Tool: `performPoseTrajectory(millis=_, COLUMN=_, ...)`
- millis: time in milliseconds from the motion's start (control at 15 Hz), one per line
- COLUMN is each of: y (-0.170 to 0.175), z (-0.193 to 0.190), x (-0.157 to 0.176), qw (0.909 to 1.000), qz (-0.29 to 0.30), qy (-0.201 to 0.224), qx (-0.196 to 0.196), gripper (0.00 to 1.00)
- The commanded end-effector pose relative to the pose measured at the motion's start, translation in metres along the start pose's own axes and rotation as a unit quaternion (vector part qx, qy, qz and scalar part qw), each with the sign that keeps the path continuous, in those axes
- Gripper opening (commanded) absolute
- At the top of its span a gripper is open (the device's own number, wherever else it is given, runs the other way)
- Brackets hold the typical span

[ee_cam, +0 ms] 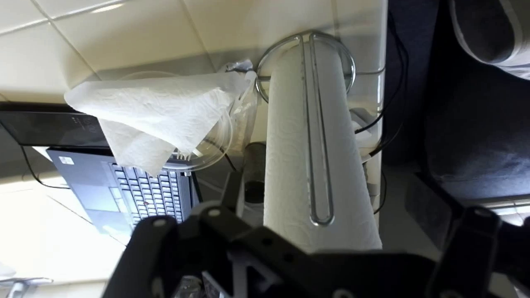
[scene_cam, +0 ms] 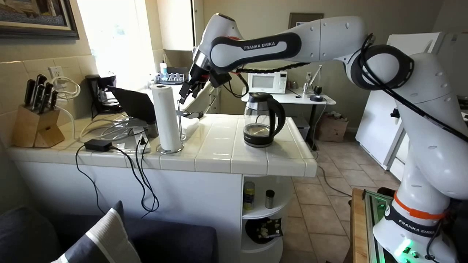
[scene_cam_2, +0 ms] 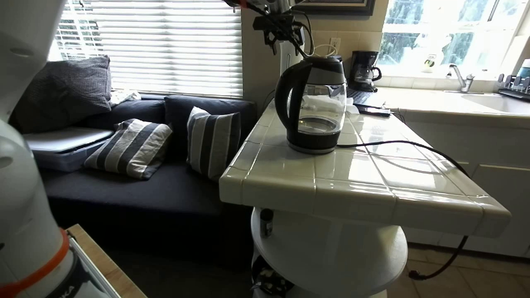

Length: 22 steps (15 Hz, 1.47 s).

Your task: Move the paper towel to the right

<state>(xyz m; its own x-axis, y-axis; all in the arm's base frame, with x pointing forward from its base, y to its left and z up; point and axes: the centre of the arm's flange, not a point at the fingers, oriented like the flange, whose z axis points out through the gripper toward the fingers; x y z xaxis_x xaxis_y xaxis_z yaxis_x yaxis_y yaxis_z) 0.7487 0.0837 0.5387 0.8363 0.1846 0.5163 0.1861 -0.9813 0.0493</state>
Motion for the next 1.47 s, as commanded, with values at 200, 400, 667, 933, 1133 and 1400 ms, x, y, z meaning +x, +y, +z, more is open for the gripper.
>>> performPoseTrajectory(millis=200, y=0.016, z=0.018, x=0.019, qw=0.9986, qz=-0.004, qy=0.045, qx=0.027, gripper=0.95)
performPoseTrajectory(millis=400, y=0.021, z=0.030, x=0.024, qw=0.9977, qz=0.003, qy=0.056, qx=0.036, gripper=0.90)
performPoseTrajectory(millis=667, y=0.016, z=0.046, x=0.029, qw=0.9976, qz=-0.006, qy=0.050, qx=0.048, gripper=0.54)
performPoseTrajectory(millis=933, y=0.009, z=0.059, x=0.031, qw=0.9965, qz=-0.017, qy=0.059, qx=0.058, gripper=0.48)
performPoseTrajectory(millis=1133, y=0.007, z=0.064, x=0.032, qw=0.9959, qz=-0.021, qy=0.062, qx=0.063, gripper=0.49)
performPoseTrajectory(millis=1400, y=0.004, z=0.067, x=0.032, qw=0.9968, qz=-0.019, qy=0.053, qx=0.057, gripper=0.09)
